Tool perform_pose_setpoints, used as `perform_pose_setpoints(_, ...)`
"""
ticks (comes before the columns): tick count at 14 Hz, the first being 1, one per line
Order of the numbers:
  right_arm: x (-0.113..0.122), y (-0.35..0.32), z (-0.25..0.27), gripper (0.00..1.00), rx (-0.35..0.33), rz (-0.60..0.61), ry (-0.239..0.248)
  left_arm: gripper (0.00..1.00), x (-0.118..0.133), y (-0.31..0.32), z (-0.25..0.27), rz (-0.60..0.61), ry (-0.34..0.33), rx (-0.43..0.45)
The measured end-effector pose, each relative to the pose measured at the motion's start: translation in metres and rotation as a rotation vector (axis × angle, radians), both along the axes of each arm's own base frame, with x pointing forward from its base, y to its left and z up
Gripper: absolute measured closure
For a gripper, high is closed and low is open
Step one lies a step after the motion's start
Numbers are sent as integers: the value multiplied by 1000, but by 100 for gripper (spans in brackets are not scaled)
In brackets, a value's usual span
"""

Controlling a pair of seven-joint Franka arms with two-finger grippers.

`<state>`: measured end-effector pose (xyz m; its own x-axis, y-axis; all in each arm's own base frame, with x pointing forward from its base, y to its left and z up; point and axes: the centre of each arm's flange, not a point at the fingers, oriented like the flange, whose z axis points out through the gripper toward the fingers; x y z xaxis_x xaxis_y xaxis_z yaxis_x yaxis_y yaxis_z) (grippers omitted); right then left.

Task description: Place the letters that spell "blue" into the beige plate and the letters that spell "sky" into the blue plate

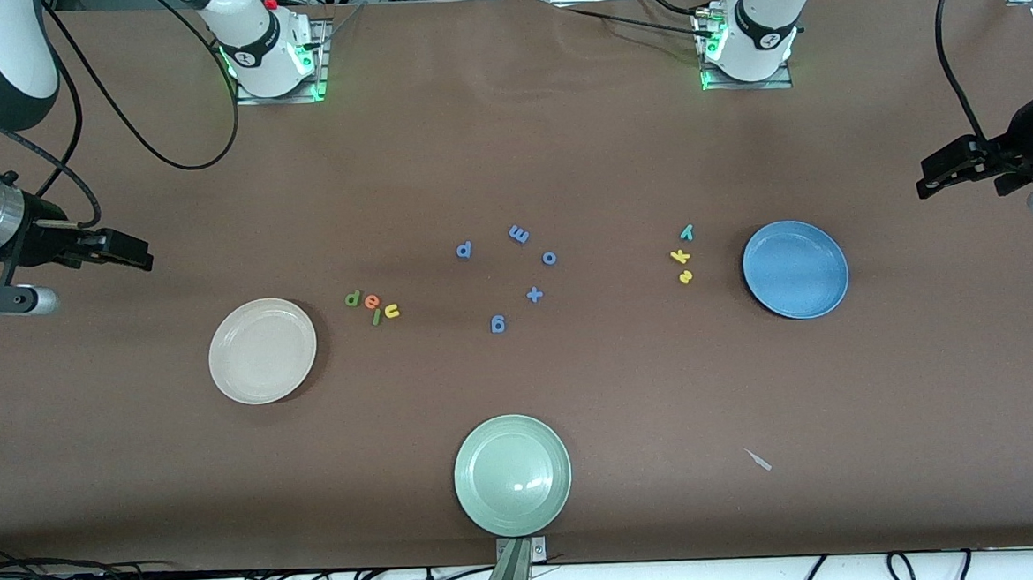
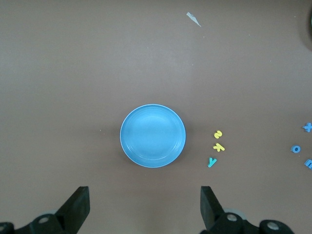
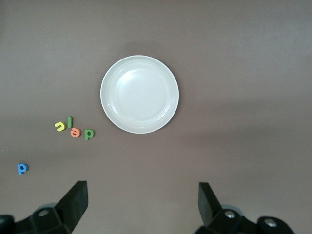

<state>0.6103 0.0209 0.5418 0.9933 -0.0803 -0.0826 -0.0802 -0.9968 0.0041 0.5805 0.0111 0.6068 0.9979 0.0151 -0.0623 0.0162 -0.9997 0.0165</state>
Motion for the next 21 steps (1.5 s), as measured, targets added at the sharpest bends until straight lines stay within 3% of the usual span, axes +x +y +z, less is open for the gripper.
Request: perform_pose_setpoints(21, 0, 5, 4, 0, -1, 8, -15, 0, 1, 2, -2, 4, 3, 0)
